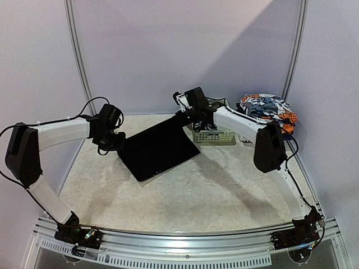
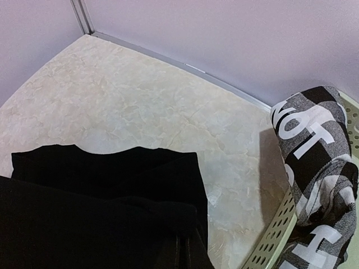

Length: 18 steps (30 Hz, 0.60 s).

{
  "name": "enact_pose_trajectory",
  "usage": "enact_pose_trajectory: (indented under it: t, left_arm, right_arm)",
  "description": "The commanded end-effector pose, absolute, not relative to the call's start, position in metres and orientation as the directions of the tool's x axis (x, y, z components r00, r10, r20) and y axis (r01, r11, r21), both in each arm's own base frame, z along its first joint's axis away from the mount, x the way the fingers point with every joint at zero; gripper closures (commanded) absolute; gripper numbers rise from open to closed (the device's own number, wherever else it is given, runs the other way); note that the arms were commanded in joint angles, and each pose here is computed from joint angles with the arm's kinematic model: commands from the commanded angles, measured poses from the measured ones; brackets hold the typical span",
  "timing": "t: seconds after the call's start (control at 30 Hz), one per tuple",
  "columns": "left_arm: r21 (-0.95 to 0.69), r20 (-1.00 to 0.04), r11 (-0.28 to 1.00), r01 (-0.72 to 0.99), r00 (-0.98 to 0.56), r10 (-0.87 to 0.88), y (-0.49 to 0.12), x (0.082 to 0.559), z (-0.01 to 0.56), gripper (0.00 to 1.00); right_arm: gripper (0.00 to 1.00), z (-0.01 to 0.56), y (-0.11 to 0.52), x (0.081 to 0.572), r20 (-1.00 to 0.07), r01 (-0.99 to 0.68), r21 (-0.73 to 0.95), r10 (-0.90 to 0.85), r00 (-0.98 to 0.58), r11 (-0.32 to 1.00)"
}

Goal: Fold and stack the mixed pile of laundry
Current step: Fold the 2/3-rectangle-folded T-shirt at the center of the board.

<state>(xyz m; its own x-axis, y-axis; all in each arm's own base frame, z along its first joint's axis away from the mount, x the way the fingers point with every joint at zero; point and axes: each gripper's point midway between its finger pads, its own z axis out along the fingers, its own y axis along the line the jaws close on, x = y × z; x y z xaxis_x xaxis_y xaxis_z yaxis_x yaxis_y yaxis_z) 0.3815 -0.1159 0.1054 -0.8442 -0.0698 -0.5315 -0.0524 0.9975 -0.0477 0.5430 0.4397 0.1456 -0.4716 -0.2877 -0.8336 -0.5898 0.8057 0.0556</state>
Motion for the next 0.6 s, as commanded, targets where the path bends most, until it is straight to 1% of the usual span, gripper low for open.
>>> enact_pose_trajectory:
  t: [0.0,0.43,0.57]
  left_arm:
    - [-0.018,-0.538,0.996,-0.083,-0.839,-0.08,-0.102,0.396,0.099,1.0]
    - [-0.005,-0.52,0.994,-0.108,-0.849,-0.095,-0.092,0.421,0.069,1.0]
    - [0.007,-0.518,0.992,-0.125,-0.849,-0.104,-0.087,0.43,0.062,1.0]
  right_arm:
    - [1.0,0.148,0.431,0.567,-0.868,-0.566,0.034,-0.256,-0.425,0.824]
    - [0.97,0.13,0.438,0.575,-0.882,-0.576,0.016,-0.26,-0.392,0.817]
    - [0.94,0.129,0.44,0.58,-0.896,-0.578,0.008,-0.251,-0.367,0.816]
